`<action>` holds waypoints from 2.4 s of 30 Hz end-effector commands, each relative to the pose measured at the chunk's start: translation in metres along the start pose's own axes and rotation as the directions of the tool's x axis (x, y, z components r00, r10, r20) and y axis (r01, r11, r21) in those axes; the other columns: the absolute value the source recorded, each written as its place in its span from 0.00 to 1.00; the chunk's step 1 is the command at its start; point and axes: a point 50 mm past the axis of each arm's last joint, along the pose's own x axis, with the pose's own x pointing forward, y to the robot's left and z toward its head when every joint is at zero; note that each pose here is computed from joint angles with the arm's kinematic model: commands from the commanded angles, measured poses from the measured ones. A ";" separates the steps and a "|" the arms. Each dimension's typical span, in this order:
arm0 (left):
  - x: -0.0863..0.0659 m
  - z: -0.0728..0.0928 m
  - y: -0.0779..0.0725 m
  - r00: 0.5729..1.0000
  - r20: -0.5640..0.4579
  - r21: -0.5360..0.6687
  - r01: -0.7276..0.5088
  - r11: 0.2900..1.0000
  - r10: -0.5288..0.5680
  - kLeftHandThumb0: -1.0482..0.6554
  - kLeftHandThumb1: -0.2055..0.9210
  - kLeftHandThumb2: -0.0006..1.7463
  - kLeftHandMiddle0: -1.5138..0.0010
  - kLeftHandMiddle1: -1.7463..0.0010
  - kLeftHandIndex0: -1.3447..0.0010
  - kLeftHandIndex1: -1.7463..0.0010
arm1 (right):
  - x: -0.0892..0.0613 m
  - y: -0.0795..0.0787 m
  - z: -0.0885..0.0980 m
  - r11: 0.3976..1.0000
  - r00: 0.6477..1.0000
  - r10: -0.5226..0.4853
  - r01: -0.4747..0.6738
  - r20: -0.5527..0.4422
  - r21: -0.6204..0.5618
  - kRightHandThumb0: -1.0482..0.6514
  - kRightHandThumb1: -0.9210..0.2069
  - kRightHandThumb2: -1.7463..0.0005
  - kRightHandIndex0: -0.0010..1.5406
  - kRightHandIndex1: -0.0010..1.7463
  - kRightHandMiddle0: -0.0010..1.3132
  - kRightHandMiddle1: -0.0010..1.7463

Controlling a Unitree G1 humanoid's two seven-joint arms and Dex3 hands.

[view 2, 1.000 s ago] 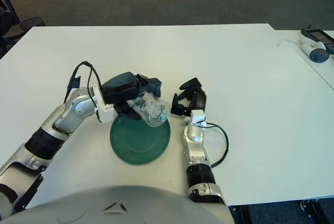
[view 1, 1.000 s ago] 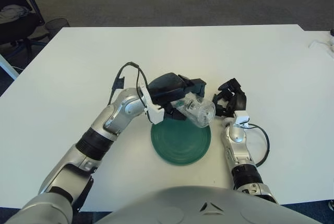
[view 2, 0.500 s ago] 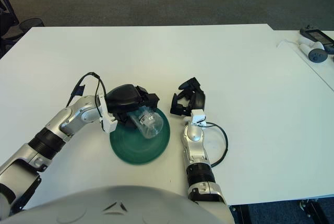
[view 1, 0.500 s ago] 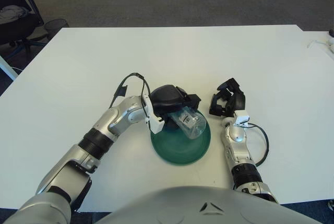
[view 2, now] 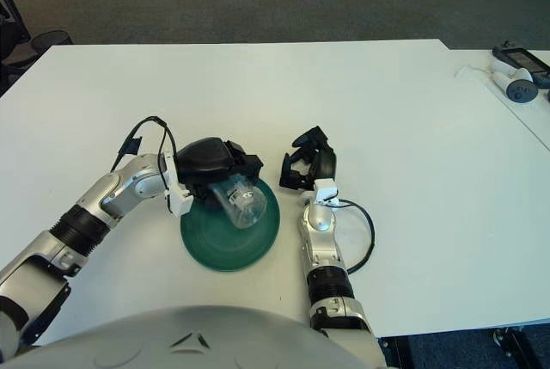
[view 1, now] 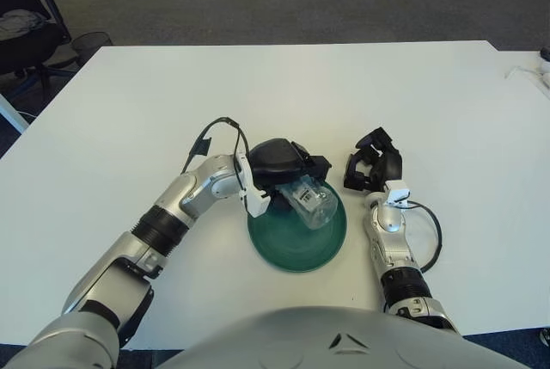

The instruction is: Put the bottle into the plate.

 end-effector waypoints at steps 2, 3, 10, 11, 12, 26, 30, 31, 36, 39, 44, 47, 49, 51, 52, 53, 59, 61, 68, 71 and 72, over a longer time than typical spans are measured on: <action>-0.001 0.000 0.003 0.999 0.022 0.012 0.031 0.999 -0.031 0.30 0.30 0.88 0.21 0.00 0.44 0.00 | -0.028 -0.017 -0.036 0.998 0.981 -0.059 0.051 -0.184 -0.043 0.62 0.78 0.08 0.55 0.94 0.45 1.00; -0.001 0.001 0.003 0.999 0.032 0.017 0.034 0.999 -0.034 0.30 0.30 0.88 0.21 0.00 0.44 0.00 | -0.028 -0.017 -0.036 0.998 0.981 -0.058 0.050 -0.186 -0.046 0.62 0.78 0.08 0.55 0.94 0.45 1.00; -0.008 0.008 0.011 0.995 0.094 0.078 0.035 0.996 -0.042 0.29 0.30 0.89 0.21 0.00 0.43 0.00 | -0.029 -0.018 -0.037 0.999 0.980 -0.046 0.039 -0.196 -0.038 0.62 0.77 0.09 0.55 0.94 0.45 1.00; -0.008 0.008 0.012 0.993 0.112 0.095 0.024 0.995 -0.035 0.29 0.29 0.89 0.20 0.00 0.43 0.00 | -0.029 -0.018 -0.037 0.999 0.980 -0.044 0.038 -0.195 -0.033 0.62 0.77 0.09 0.55 0.94 0.45 1.00; -0.008 0.009 0.012 0.992 0.125 0.106 0.017 0.994 -0.030 0.29 0.29 0.89 0.21 0.00 0.43 0.00 | -0.029 -0.018 -0.037 0.999 0.980 -0.042 0.037 -0.195 -0.029 0.62 0.77 0.09 0.55 0.94 0.45 1.00; -0.027 0.006 0.028 0.958 0.187 0.309 0.151 0.939 -0.215 0.15 0.78 0.31 0.89 0.03 0.87 0.15 | -0.029 -0.017 -0.038 0.998 0.980 -0.048 0.039 -0.195 -0.048 0.62 0.78 0.08 0.56 0.93 0.46 1.00; -0.027 0.005 0.034 0.945 0.184 0.354 0.192 0.915 -0.270 0.04 0.93 0.14 0.97 0.45 0.97 0.45 | -0.029 -0.017 -0.037 0.998 0.980 -0.051 0.044 -0.190 -0.044 0.62 0.78 0.09 0.56 0.93 0.45 1.00; -0.027 0.006 0.038 0.944 0.182 0.376 0.191 0.907 -0.275 0.03 0.96 0.11 0.98 0.53 0.98 0.50 | -0.029 -0.017 -0.037 0.998 0.980 -0.051 0.044 -0.190 -0.042 0.62 0.78 0.09 0.56 0.93 0.45 1.00; -0.029 0.009 0.046 0.940 0.181 0.469 0.175 0.866 -0.288 0.02 0.99 0.17 1.00 0.92 1.00 0.90 | -0.028 -0.017 -0.034 0.998 0.982 -0.063 0.057 -0.177 -0.034 0.62 0.75 0.10 0.53 0.95 0.44 1.00; -0.031 0.010 0.048 0.945 0.161 0.502 0.170 0.848 -0.285 0.03 1.00 0.20 1.00 0.97 1.00 0.97 | -0.026 -0.011 -0.026 0.996 0.987 -0.078 0.072 -0.139 -0.046 0.61 0.75 0.09 0.51 0.98 0.44 1.00; -0.032 0.013 0.049 0.950 0.145 0.539 0.159 0.827 -0.277 0.04 1.00 0.20 1.00 1.00 1.00 1.00 | -0.028 -0.006 -0.020 0.993 0.986 -0.093 0.083 -0.136 -0.081 0.61 0.79 0.06 0.52 1.00 0.47 1.00; -0.032 0.014 0.048 0.951 0.143 0.548 0.153 0.822 -0.272 0.04 1.00 0.19 1.00 1.00 1.00 1.00 | -0.029 -0.007 -0.021 0.992 0.982 -0.102 0.087 -0.160 -0.097 0.61 0.80 0.05 0.53 1.00 0.48 0.99; -0.032 0.014 0.048 0.953 0.141 0.551 0.148 0.821 -0.267 0.04 1.00 0.19 1.00 1.00 1.00 1.00 | -0.029 -0.007 -0.021 0.990 0.979 -0.110 0.093 -0.170 -0.104 0.61 0.81 0.05 0.53 1.00 0.49 0.99; -0.031 0.015 0.048 0.955 0.140 0.553 0.144 0.820 -0.262 0.04 1.00 0.19 1.00 1.00 1.00 1.00 | -0.029 -0.006 -0.021 0.989 0.977 -0.118 0.099 -0.178 -0.111 0.61 0.81 0.05 0.53 1.00 0.49 0.99; -0.031 0.015 0.048 0.956 0.139 0.554 0.142 0.820 -0.259 0.04 1.00 0.19 1.00 1.00 1.00 1.00 | -0.029 -0.006 -0.020 0.988 0.976 -0.122 0.102 -0.180 -0.113 0.61 0.81 0.05 0.53 1.00 0.49 0.99; -0.031 0.015 0.048 0.956 0.138 0.554 0.141 0.820 -0.258 0.04 1.00 0.19 1.00 1.00 1.00 1.00 | -0.029 -0.006 -0.020 0.988 0.975 -0.124 0.105 -0.182 -0.114 0.61 0.81 0.05 0.53 1.00 0.49 0.99; -0.032 0.014 0.048 0.959 0.130 0.550 0.142 0.823 -0.252 0.03 1.00 0.18 1.00 1.00 1.00 1.00 | -0.030 -0.007 -0.020 0.985 0.972 -0.139 0.116 -0.191 -0.125 0.61 0.81 0.04 0.53 1.00 0.50 0.99; -0.032 0.014 0.048 0.960 0.127 0.546 0.144 0.825 -0.251 0.03 1.00 0.17 1.00 1.00 1.00 1.00 | -0.030 -0.006 -0.020 0.985 0.971 -0.140 0.116 -0.192 -0.127 0.61 0.81 0.04 0.53 1.00 0.50 0.99; -0.033 0.013 0.050 0.964 0.124 0.530 0.138 0.837 -0.237 0.02 1.00 0.17 1.00 1.00 1.00 1.00 | -0.030 -0.009 -0.025 0.984 0.973 -0.132 0.106 -0.189 -0.141 0.61 0.82 0.04 0.53 1.00 0.50 0.99; -0.036 0.010 0.054 0.971 0.128 0.509 0.113 0.853 -0.204 0.01 1.00 0.22 1.00 1.00 1.00 1.00 | -0.030 -0.011 -0.030 0.984 0.972 -0.127 0.099 -0.195 -0.148 0.61 0.78 0.06 0.52 1.00 0.46 1.00; -0.037 0.009 0.055 0.972 0.129 0.504 0.106 0.857 -0.196 0.01 1.00 0.23 1.00 1.00 1.00 1.00 | -0.030 -0.010 -0.029 0.984 0.973 -0.127 0.099 -0.194 -0.147 0.62 0.78 0.07 0.52 1.00 0.46 1.00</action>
